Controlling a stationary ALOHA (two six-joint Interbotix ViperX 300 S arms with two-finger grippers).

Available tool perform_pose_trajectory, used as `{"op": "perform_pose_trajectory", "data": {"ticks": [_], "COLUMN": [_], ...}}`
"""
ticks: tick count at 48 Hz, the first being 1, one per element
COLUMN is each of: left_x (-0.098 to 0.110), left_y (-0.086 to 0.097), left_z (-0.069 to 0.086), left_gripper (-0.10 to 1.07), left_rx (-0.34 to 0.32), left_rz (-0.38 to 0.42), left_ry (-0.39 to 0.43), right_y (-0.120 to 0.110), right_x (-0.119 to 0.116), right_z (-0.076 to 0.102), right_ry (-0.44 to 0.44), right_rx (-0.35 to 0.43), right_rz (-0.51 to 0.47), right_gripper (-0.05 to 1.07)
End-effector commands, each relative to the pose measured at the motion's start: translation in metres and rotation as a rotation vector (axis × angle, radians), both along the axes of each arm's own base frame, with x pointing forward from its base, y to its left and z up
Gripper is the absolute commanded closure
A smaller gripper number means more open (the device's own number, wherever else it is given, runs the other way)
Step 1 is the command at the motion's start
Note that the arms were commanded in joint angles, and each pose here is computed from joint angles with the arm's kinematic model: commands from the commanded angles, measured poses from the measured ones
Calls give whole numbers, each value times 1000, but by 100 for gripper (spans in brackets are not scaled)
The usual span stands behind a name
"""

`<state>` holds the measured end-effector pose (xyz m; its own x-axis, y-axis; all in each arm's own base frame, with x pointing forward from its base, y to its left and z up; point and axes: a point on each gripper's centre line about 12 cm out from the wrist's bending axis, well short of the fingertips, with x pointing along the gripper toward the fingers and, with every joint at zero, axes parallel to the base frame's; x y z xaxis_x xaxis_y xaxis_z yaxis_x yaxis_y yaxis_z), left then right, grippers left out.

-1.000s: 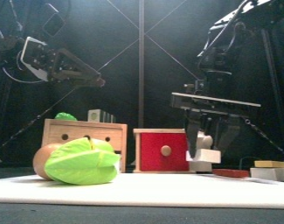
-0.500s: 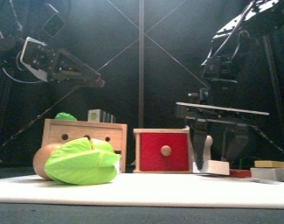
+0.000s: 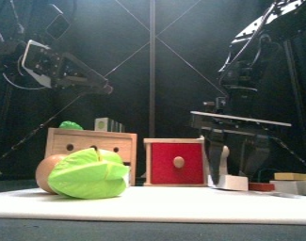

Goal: Place rice in top right of cutting board

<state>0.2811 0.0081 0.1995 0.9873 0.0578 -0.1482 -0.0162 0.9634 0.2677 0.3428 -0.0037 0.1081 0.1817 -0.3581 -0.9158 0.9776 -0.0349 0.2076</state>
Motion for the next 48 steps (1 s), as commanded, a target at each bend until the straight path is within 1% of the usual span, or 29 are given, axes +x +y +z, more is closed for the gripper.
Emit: {"op": "perform_pose_trajectory", "data": {"ticks": [1, 29, 35, 45, 48], "left_x": [2, 2, 2, 2, 2], "left_y": [1, 0, 0, 0, 0], "left_z": [6, 5, 6, 5, 5], "left_gripper": [10, 10, 10, 10, 10], "left_rx": [-4, -2, -2, -2, -2], "left_rz": [3, 1, 0, 0, 0], "left_ry": [-22, -18, -20, -18, -18], "right_y": [-2, -3, -4, -4, -4], "right_x": [4, 5, 6, 7, 8], "right_z": [15, 16, 16, 17, 19], "right_ry": [-45, -51, -53, -55, -57], "right_rx": [-2, -15, -29, -25, -33], "right_rz": [1, 14, 26, 25, 25], "right_gripper": [24, 23, 17, 2, 0]}}
